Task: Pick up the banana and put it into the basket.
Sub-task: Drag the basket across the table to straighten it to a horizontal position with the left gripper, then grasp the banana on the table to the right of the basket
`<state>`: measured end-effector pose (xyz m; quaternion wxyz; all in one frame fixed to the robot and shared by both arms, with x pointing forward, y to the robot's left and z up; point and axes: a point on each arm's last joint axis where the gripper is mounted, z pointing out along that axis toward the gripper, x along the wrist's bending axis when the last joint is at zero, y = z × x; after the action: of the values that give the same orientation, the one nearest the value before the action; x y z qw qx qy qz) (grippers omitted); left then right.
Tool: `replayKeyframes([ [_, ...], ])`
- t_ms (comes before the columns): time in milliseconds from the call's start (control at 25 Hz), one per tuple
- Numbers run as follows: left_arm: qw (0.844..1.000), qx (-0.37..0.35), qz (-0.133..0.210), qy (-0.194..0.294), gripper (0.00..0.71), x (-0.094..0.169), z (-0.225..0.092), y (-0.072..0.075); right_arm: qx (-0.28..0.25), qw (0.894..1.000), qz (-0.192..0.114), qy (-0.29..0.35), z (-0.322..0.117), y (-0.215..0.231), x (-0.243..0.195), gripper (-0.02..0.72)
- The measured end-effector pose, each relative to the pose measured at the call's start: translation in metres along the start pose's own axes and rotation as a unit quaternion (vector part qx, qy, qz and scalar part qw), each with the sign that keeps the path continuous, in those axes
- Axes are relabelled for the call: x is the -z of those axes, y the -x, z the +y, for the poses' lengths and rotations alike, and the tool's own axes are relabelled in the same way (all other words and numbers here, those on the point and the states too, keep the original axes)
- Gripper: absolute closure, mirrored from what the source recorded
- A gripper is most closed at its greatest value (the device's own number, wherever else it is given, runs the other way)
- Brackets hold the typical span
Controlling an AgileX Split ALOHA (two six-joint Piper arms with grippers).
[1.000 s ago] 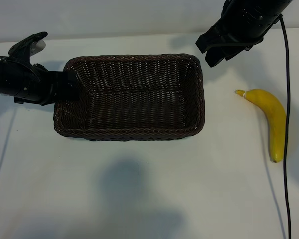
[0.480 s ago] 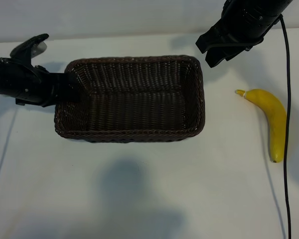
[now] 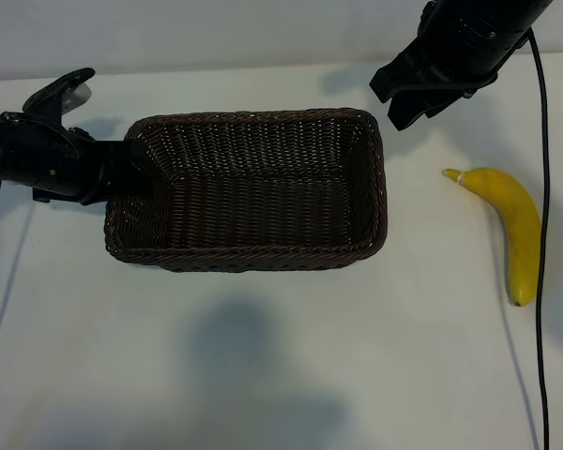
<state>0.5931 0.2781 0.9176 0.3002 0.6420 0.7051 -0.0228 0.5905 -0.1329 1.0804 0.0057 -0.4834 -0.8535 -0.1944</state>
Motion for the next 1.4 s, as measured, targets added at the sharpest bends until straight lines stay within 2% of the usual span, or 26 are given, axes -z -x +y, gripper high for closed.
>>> replayKeyframes([
  [80, 1.000, 0.003, -0.003, -0.002, 0.512, 0.000, 0.000, 0.001, 0.000, 1.000, 0.000, 0.000, 0.000, 0.000, 0.000, 0.314],
  [280, 1.000, 0.018, -0.019, -0.015, 0.214, 0.000, -0.003, 0.004, 0.000, 1.000, 0.000, 0.000, 0.000, 0.000, 0.000, 0.314],
  [400, 0.999, 0.025, -0.023, -0.020, 0.112, 0.000, -0.003, 0.004, 0.000, 1.000, 0.000, 0.000, 0.000, 0.000, 0.000, 0.314],
  [640, 0.998, 0.026, -0.036, -0.035, 0.106, 0.001, -0.006, 0.007, 0.004, 1.000, -0.009, -0.003, -0.001, 0.002, 0.000, 0.314],
  [760, 0.999, 0.022, -0.030, -0.032, 0.107, 0.009, -0.005, 0.010, 0.004, 1.000, -0.010, -0.003, -0.001, 0.002, 0.000, 0.314],
  [920, 0.999, -0.001, -0.007, -0.035, 0.107, 0.029, -0.005, 0.015, 0.004, 1.000, -0.011, -0.004, -0.001, 0.002, 0.000, 0.314],
  [1160, 0.998, -0.028, 0.046, -0.031, 0.110, 0.059, -0.006, 0.019, 0.004, 1.000, -0.011, -0.004, -0.001, 0.002, 0.000, 0.314],
  [1400, 0.996, -0.063, 0.055, 0.000, 0.112, 0.099, -0.008, 0.037, 0.004, 1.000, -0.011, -0.004, -0.001, 0.002, 0.000, 0.314],
])
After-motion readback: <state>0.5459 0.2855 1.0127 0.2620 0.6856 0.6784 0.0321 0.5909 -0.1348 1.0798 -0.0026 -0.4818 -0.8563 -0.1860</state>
